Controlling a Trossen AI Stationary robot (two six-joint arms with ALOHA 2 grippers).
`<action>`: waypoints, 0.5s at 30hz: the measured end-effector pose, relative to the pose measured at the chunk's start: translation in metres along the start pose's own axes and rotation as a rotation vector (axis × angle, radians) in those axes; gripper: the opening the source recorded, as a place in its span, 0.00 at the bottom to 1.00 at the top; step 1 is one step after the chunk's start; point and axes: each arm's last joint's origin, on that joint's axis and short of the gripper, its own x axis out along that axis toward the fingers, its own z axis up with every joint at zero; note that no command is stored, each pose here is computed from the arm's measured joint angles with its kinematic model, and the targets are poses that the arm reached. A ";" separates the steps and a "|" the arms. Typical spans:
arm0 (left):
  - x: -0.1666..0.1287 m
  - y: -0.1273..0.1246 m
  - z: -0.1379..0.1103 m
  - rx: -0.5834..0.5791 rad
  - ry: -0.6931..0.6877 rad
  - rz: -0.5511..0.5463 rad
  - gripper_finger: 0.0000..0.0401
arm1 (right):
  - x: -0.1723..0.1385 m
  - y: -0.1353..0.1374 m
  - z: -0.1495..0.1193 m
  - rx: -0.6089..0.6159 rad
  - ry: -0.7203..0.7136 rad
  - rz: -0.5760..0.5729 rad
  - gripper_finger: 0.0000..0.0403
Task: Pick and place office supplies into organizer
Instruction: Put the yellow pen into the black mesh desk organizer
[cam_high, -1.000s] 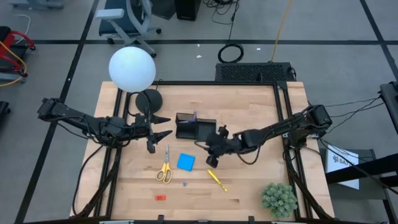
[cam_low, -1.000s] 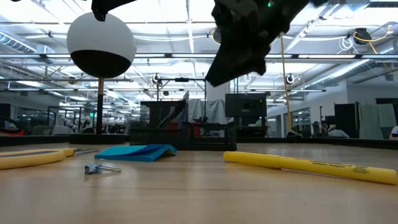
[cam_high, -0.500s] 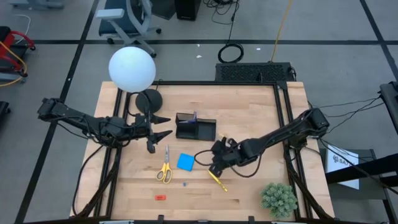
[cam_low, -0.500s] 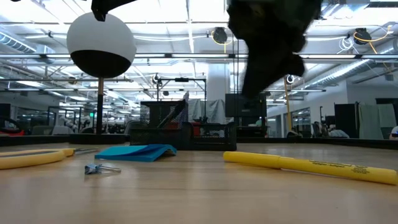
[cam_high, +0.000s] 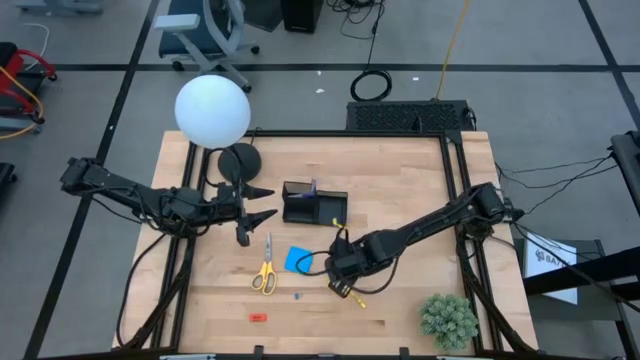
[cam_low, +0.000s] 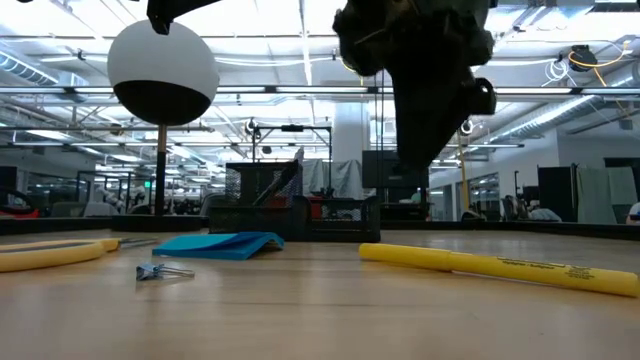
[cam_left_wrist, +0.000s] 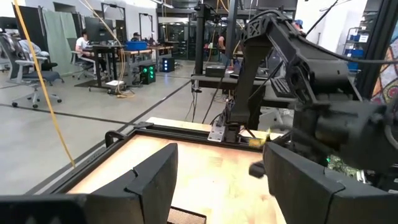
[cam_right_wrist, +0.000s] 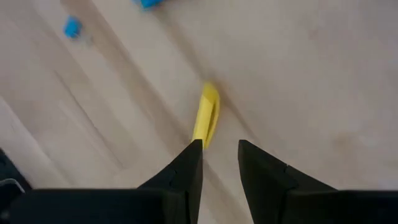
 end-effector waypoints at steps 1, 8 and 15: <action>0.000 0.000 0.000 0.000 0.000 0.000 0.61 | 0.003 0.002 0.000 0.000 0.023 0.003 0.23; 0.000 0.000 0.000 0.001 0.000 0.000 0.61 | 0.018 0.012 0.003 0.001 0.075 -0.017 0.23; 0.000 0.000 0.000 0.001 0.000 0.000 0.61 | 0.028 0.012 0.003 0.026 0.100 -0.044 0.23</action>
